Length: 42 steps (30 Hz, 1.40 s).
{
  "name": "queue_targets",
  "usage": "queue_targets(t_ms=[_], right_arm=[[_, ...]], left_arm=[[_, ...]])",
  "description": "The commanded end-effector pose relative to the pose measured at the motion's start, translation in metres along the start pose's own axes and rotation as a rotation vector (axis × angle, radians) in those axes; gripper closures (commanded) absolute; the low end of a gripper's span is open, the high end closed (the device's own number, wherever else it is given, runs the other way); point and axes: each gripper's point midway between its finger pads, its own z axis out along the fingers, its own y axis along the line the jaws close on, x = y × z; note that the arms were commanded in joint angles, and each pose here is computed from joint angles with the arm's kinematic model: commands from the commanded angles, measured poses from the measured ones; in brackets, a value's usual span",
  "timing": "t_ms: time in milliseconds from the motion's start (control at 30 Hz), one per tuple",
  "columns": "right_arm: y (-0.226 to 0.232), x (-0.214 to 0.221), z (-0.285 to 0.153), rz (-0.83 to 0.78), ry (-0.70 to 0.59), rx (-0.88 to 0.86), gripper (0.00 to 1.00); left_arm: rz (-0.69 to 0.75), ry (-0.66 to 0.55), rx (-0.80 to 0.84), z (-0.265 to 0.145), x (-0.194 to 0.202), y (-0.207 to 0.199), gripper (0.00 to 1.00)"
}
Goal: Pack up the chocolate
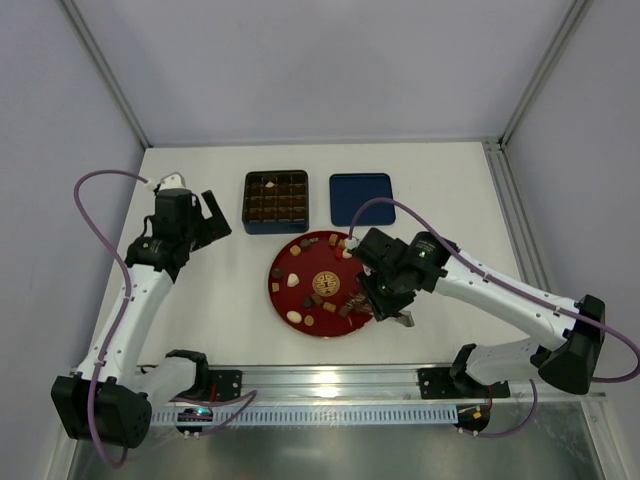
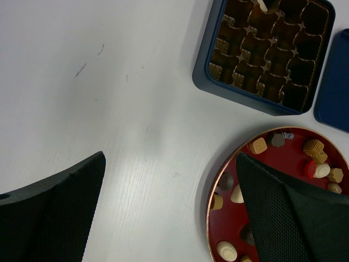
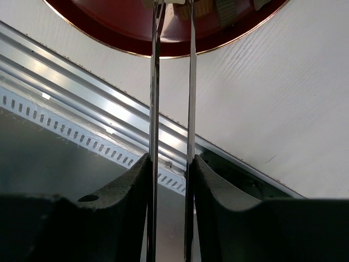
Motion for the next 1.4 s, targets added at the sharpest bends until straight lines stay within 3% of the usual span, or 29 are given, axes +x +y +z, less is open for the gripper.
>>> queue_targets(t_ms=[0,267,667,867,1033,1200,1233,1367], right_arm=[[0.0,-0.01,-0.001,-0.008,-0.042,0.012,0.63],[0.0,-0.013,-0.002,-0.007,-0.05,0.017,0.7],[-0.007,-0.071,-0.026,0.021,-0.222,0.085,0.72],[-0.018,-0.15,-0.048,0.068,-0.401,0.066,0.72],[-0.032,-0.243,-0.06,0.105,-0.576,0.042,0.73],[-0.041,-0.313,-0.06,0.11,-0.666,0.048,0.73],[-0.044,-0.323,-0.039,0.108,-0.635,0.062,0.73],[-0.047,-0.354,-0.024,0.12,-0.66,0.064,0.72]], left_arm=[[-0.002,-0.013,0.003,0.002,-0.003,0.0,0.0],[-0.002,-0.014,0.0,0.002,-0.004,0.0,0.01],[-0.002,-0.012,0.001,0.003,-0.003,0.0,0.0],[-0.003,-0.014,0.005,0.002,-0.004,-0.001,0.0],[-0.004,-0.009,0.013,0.003,-0.004,-0.003,0.0],[-0.005,-0.005,0.016,0.003,-0.003,-0.003,0.0],[-0.004,-0.007,0.019,0.003,-0.003,-0.004,0.0],[-0.004,-0.005,0.018,0.003,-0.003,-0.003,0.0]])
